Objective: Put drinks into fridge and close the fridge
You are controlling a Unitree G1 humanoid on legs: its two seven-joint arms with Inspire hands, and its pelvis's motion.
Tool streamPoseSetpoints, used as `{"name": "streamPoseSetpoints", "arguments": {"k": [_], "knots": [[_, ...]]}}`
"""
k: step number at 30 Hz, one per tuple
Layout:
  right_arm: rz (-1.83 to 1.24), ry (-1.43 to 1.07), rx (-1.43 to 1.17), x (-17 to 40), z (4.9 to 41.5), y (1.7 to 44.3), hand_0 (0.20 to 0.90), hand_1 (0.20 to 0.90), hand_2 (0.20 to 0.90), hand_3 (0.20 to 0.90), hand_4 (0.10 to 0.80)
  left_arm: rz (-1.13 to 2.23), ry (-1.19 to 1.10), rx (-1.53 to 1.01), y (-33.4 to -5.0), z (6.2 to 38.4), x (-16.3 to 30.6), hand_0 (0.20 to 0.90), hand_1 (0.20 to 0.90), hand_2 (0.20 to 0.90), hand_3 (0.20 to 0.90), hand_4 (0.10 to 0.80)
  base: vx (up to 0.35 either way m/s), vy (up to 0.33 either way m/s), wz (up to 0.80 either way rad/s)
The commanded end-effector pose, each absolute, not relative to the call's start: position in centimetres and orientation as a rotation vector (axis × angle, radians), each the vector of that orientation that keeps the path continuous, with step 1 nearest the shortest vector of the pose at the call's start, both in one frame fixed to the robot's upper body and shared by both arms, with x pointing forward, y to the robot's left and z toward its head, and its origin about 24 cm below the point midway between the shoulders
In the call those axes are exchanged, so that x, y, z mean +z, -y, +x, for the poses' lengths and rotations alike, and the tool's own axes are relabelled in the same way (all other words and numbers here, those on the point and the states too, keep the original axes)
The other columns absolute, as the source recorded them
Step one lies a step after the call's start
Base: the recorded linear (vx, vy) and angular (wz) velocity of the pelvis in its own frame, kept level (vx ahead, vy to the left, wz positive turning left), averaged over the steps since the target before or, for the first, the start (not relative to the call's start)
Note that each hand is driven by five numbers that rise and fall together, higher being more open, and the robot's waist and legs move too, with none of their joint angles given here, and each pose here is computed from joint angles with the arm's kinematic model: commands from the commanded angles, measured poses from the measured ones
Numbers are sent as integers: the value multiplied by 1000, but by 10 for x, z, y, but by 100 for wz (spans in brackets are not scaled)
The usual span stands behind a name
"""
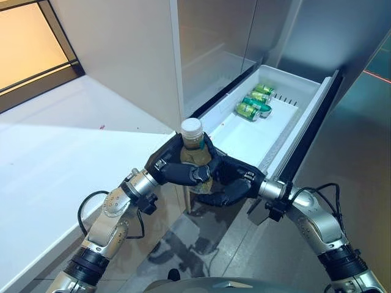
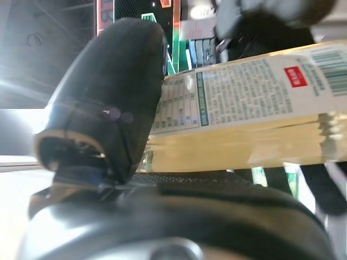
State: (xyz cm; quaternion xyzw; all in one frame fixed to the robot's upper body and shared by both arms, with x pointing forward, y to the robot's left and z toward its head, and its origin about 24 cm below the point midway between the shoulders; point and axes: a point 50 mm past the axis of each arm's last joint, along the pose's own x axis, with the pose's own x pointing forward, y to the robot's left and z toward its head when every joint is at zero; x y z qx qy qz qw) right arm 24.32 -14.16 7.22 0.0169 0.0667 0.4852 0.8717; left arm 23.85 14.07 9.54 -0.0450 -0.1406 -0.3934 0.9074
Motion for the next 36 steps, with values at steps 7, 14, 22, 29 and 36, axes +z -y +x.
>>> {"name": "streamPoseSetpoints", "arguments": {"k": [7, 14, 22, 29, 36], "knots": [[113, 95, 1262, 132, 244, 102, 900, 900, 900, 900, 800, -270, 610, -941, -107, 253, 162, 300, 300, 300, 200, 100, 0, 0, 0], [224, -66, 1362, 118, 237, 86, 564, 564, 564, 507, 407, -259, 582, -980, -99, 254, 157, 300, 300, 300, 200, 100, 0, 0, 0], [628, -292, 1293, 93, 228, 71, 300, 300, 300, 200, 100, -198, 605, -1042, -94, 249, 153, 300, 300, 300, 200, 100, 0, 0, 0], [508, -185, 1134, 96, 241, 84, 300, 300, 300, 200, 100, -174, 646, -1027, -98, 246, 155, 580, 580, 580, 527, 427, 0, 0, 0], [83, 277, 735, 164, 283, 126, 300, 300, 300, 200, 100, -218, 600, -858, -99, 253, 150, 900, 900, 900, 900, 800, 15, 1, 0]]}}
